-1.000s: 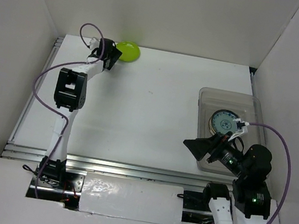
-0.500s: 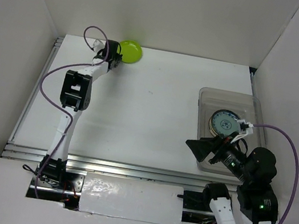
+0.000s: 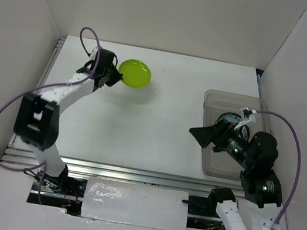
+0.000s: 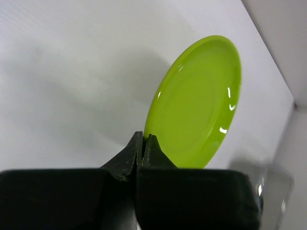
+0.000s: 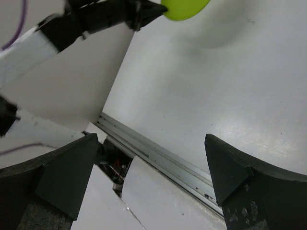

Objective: Place the plates into the plastic bin on the countertop

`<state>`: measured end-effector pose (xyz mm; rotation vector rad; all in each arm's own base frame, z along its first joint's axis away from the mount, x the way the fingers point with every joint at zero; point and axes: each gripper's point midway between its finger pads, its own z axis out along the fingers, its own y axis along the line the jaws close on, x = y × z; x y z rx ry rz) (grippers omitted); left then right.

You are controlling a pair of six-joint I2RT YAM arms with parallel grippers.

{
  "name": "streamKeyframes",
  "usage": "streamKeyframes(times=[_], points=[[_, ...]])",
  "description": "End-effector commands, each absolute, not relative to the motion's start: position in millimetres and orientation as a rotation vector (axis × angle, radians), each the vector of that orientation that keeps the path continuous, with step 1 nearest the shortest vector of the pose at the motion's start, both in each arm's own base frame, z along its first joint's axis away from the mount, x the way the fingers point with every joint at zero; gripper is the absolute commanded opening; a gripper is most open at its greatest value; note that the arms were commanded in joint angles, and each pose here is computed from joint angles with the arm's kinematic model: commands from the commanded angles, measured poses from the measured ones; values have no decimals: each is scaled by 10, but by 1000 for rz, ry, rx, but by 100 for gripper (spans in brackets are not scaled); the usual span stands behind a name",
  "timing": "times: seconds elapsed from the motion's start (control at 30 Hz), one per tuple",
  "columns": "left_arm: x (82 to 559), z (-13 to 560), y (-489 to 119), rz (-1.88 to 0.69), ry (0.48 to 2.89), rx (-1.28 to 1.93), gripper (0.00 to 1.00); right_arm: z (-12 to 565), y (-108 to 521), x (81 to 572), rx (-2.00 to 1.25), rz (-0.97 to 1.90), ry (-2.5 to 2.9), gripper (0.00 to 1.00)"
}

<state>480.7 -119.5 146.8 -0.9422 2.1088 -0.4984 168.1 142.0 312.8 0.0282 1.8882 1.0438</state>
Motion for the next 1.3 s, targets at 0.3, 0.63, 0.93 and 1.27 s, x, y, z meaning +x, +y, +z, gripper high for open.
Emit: streamKeyframes(times=[0.3, 0.63, 0.93, 1.27], points=[[2876, 2421, -2240, -901, 2214, -261, 0, 2529, 1964, 2896, 105, 848, 2103, 92], [2324, 2455, -2268, -998, 2246, -136, 0, 2334, 2292, 2688, 67, 937, 2107, 64], [2289, 2298, -2345, -1044, 2256, -152, 0, 2296, 2509, 2601, 16, 1003, 2133, 2], [2401, 2577, -2208, -1032, 2170, -217, 0, 2315, 2372, 2550, 63, 1019, 2123, 19]])
